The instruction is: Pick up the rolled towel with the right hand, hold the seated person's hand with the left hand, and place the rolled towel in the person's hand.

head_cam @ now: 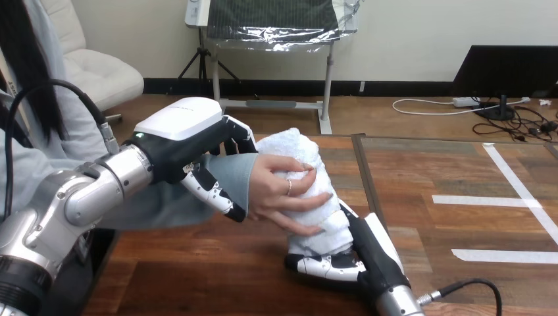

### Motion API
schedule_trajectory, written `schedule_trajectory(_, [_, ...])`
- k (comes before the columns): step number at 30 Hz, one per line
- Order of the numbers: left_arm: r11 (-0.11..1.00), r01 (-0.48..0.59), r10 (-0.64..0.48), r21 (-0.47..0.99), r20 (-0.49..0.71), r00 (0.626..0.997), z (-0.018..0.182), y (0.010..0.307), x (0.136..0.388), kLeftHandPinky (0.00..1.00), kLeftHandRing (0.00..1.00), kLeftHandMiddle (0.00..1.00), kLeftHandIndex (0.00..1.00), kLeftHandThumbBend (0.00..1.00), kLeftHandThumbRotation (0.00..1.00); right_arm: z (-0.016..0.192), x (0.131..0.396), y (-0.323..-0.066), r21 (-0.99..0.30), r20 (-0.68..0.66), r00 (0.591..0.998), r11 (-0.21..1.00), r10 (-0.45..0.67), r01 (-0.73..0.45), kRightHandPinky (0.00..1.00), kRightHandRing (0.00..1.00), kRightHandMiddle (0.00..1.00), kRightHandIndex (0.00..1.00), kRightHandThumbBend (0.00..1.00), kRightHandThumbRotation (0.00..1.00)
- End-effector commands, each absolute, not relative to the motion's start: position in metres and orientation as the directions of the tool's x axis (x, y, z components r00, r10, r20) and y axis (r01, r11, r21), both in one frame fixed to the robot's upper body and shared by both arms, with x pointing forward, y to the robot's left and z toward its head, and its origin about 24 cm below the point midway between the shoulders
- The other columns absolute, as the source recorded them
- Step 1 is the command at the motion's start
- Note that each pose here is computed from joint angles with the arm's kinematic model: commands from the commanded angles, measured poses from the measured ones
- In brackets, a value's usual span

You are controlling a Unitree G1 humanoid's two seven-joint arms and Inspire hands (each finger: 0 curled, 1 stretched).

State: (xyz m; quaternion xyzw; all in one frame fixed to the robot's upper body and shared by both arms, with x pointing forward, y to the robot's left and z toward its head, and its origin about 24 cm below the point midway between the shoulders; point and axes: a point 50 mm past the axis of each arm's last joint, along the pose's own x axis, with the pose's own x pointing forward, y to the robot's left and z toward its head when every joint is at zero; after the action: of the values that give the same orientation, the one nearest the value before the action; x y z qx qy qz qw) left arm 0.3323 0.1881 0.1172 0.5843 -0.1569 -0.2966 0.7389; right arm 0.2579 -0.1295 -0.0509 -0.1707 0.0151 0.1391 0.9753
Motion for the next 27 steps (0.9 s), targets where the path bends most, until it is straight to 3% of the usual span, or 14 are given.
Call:
schedule_trajectory(1, [0.188,0.17,-0.662,0.967,-0.003,0.749,0.1377,0.178,0.3327,0.62,0.71,0.77,0.86,1.0,0.31,-0.0293,0.2786,-0.1199,-0.372,-0.003,0.944,0.876,0.331,-0.308,0.95,0.94,0.93,0.97,0.9,0.29])
schedule_trajectory(27, [0.182,0.183,-0.657,0.966,-0.019,0.754,0.1286,0.1862,0.3261,0.76,0.83,0.85,0.93,1.0,0.43,-0.0306,0.281,-0.1238,-0.409,-0.042,0.937,0.849,0.347,-0.333,0.94,0.94,0.94,0.99,0.93,0.34])
